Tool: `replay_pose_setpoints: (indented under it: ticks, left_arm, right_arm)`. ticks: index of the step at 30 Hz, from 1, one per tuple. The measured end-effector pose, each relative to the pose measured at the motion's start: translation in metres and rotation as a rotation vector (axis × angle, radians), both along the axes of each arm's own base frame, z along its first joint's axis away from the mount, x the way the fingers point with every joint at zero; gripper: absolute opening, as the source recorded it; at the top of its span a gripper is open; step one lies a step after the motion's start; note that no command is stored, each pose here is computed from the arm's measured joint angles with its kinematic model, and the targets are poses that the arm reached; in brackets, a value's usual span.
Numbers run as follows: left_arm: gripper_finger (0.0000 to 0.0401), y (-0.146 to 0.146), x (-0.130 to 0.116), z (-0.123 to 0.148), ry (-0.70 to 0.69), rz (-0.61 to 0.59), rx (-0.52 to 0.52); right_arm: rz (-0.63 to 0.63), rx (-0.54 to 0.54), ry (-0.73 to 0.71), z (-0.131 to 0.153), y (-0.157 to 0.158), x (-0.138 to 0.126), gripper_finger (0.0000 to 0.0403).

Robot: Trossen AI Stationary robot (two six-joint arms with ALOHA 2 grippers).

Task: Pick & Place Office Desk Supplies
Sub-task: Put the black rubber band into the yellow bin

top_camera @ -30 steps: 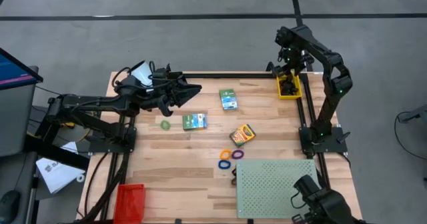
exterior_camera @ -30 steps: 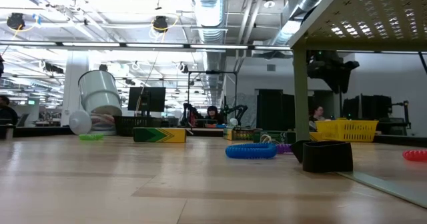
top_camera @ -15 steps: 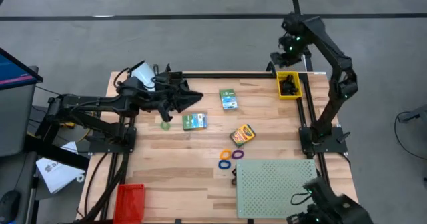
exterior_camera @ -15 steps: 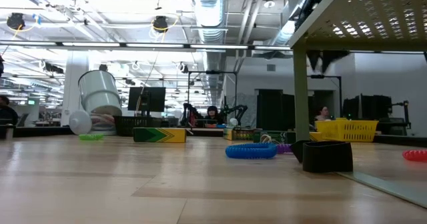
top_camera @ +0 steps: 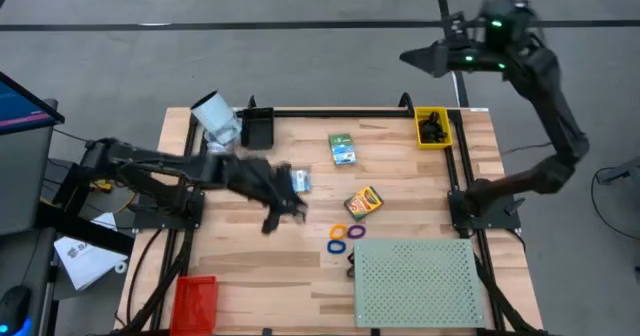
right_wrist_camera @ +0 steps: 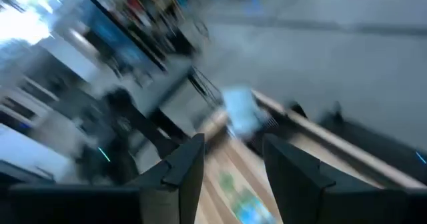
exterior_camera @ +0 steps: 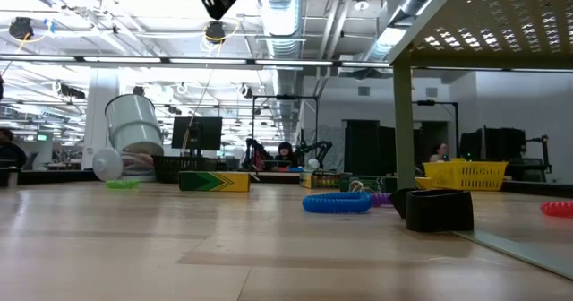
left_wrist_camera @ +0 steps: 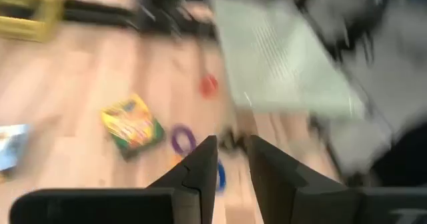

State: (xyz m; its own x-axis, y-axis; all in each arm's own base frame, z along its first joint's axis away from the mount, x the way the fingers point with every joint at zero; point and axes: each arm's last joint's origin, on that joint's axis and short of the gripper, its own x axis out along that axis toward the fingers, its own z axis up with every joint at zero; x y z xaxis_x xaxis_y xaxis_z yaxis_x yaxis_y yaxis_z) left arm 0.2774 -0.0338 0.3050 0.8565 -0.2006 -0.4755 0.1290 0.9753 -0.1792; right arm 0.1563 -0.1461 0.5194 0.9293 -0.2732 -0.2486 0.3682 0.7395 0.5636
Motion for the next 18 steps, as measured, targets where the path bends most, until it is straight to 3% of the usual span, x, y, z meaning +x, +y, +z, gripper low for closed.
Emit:
replay_pose_setpoints:
  ticks: [8,13,18]
  left_arm:
    - [0.0106,-0.063,0.031,-0.069,0.188,-0.213,0.138]
    - [0.0132,-0.103,0.051,-0.103,0.110,-0.295,0.157]
    - [0.0160,-0.127,0.069,-0.133,-0.004,-0.227,0.155]
  right_arm:
    - [0.020,-0.111,-0.215,0.035,0.063,-0.017,0.0147]
    - [0.053,-0.130,-0.282,0.043,0.088,-0.021,0.0147]
    - [0.141,-0.143,-0.353,0.050,0.105,-0.020,0.0147]
